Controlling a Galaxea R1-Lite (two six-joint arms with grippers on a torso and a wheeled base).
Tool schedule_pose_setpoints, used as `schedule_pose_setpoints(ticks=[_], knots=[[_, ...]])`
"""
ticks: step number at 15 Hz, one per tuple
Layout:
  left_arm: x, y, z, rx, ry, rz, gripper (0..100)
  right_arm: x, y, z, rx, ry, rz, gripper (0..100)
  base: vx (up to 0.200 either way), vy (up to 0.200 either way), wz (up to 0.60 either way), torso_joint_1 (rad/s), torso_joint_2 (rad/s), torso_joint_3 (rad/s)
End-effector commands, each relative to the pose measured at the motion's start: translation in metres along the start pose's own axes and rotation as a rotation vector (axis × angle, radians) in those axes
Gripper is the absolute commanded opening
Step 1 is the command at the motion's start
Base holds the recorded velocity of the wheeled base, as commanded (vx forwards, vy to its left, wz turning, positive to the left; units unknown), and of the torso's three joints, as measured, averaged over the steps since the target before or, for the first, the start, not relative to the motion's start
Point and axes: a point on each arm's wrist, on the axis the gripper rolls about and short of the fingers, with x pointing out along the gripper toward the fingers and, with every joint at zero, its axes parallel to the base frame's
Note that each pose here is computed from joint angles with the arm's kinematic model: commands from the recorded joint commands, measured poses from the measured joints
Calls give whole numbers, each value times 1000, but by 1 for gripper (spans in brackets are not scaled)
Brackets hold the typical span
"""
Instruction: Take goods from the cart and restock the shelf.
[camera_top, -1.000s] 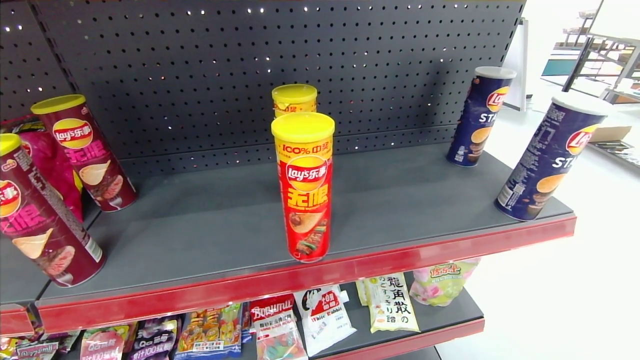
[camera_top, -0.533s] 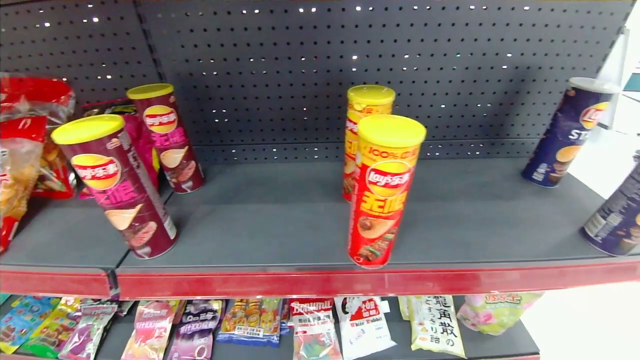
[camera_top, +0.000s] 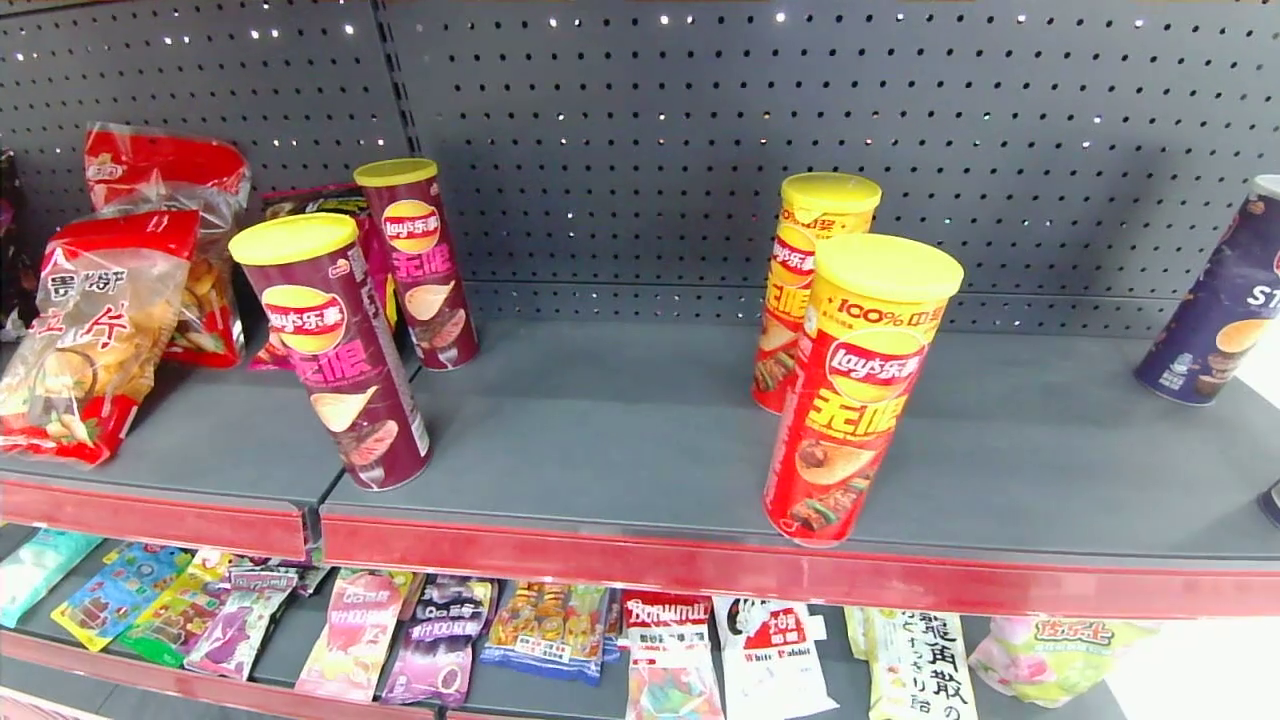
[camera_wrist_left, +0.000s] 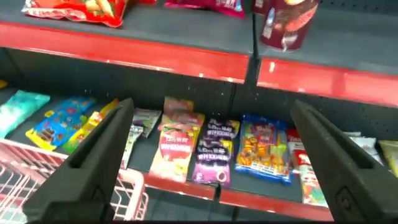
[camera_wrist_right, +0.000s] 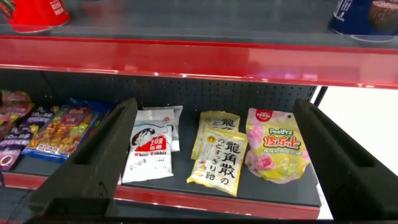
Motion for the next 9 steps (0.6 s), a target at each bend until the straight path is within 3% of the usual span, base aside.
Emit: schedule_pose_setpoints(ticks=[1,4,6,7,9], knots=[[6,1,-18,7,39,4,100,0,0,0,0,1,1,100,0,0,0,0,0,0],[5,2,-18,-18,63,37,100,0,0,0,-1,1,1,100,0,0,0,0,0,0],[4,1,-18,-32,51,-67,100,0,0,0,-3,1,-1,100,0,0,0,0,0,0],[2,2,-19,-22,31,-162,100,0,0,0,-3,1,-1,100,0,0,0,0,0,0],[1,2,-19,-33,20,-144,100,0,0,0,-1,1,-1,100,0,0,0,0,0,0]])
